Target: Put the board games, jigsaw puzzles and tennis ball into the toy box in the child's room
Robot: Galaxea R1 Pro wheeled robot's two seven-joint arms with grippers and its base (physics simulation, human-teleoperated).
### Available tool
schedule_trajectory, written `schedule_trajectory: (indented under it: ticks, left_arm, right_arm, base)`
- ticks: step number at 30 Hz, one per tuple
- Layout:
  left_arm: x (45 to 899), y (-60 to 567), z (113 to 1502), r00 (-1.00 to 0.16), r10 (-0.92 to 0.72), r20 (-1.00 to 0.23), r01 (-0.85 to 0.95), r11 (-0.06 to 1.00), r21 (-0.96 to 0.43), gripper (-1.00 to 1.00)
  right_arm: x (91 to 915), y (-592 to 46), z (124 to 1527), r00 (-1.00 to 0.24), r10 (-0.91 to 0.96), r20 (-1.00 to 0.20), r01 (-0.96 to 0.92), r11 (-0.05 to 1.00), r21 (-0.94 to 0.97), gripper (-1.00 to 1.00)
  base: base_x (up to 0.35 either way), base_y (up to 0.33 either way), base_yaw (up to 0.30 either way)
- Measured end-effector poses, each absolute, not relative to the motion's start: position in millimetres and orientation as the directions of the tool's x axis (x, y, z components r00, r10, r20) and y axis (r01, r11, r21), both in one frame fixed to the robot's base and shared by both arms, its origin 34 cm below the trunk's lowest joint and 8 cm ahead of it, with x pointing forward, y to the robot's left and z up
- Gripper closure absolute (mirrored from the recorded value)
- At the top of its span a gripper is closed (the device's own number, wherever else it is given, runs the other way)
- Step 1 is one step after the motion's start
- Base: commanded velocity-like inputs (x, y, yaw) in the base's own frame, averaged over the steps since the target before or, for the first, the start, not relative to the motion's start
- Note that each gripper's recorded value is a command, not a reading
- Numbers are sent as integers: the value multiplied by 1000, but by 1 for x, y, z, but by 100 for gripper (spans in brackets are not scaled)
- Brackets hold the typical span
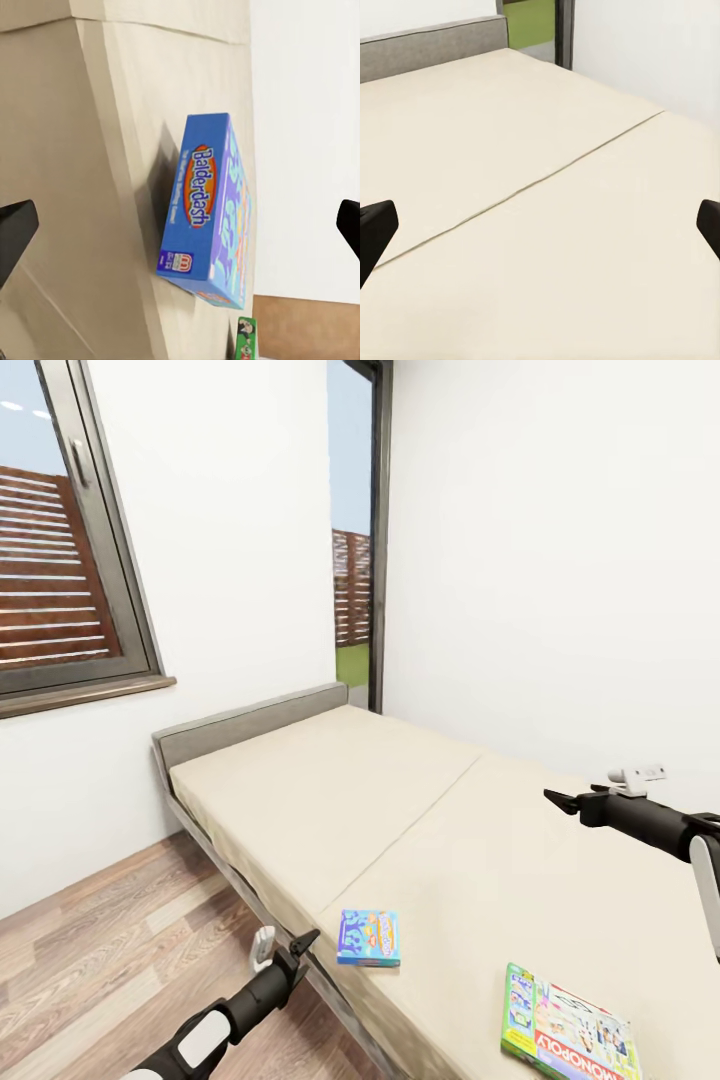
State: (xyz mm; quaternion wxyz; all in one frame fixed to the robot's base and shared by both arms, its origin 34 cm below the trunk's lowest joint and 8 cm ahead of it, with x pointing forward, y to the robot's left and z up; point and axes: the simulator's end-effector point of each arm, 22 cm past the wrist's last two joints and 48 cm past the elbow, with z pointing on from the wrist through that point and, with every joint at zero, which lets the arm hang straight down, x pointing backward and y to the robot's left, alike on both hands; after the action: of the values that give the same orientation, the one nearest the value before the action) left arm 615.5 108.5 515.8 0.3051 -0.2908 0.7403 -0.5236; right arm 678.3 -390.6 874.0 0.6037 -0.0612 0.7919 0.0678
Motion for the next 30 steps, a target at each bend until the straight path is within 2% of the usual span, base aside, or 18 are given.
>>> schedule_trajectory:
  ticks: [11, 17, 30]
  left_arm:
    - [616, 101, 521, -654, -743, -142, -99, 270, -958, -100]
    - [615, 90, 523, -661, -739, -134, -98, 262, -960, -100]
    - [615, 98, 515, -651, -747, -131, -124, 275, -953, -100]
  right_arm:
    - [678, -390, 874, -263, -14, -965, -179, 983, 35, -100]
    - [678, -391, 874, -263, -16, -965, -178, 983, 33, -100]
    - [678, -392, 874, -263, -16, -965, -176, 984, 32, -100]
  base:
    - [0, 0, -9]
    - [0, 0, -150]
    - [0, 0, -8]
